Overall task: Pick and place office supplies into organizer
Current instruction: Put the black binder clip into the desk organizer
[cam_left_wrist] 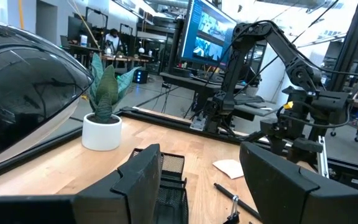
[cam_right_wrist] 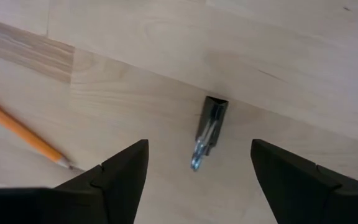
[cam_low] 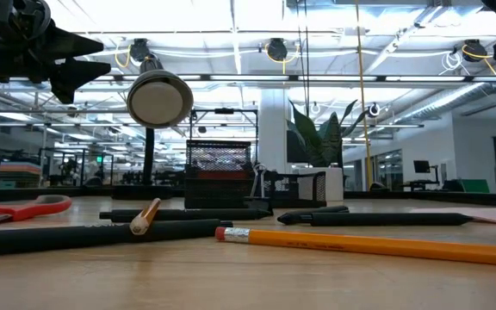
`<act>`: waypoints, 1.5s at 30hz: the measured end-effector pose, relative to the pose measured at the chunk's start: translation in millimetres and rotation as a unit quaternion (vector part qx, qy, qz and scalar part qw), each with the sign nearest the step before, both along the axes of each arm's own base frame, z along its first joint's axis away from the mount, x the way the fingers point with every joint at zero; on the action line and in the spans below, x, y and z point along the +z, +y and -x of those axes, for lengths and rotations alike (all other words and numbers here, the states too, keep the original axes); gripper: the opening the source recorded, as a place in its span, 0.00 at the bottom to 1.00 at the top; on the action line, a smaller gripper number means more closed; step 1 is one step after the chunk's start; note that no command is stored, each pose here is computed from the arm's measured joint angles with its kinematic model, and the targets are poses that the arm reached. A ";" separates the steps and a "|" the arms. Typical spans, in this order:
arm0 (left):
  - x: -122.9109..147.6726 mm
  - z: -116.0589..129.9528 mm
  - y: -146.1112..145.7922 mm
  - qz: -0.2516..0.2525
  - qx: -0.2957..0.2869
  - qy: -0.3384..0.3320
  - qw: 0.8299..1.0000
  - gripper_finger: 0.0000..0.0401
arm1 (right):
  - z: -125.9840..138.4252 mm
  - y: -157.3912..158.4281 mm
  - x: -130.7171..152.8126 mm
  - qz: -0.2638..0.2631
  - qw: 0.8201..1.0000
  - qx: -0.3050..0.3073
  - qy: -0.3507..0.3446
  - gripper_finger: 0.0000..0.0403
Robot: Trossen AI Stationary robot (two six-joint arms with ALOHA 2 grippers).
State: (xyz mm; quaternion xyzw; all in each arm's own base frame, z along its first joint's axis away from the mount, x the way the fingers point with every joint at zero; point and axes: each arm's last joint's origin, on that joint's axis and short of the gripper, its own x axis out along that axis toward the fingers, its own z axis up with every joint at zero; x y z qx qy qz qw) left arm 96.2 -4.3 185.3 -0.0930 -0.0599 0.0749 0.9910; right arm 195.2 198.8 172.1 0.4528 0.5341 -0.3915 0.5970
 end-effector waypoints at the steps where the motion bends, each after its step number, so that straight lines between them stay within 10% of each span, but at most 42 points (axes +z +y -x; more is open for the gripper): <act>1: 0.0 0.0 0.0 0.000 0.000 0.000 1.000 0.56 | 0.0 0.0 0.0 0.000 1.000 0.000 0.000 0.66; 45: 0.2 0.0 0.0 0.000 0.000 0.000 1.000 0.56 | -1.9 -1.7 0.0 0.020 0.999 0.023 -0.018 0.14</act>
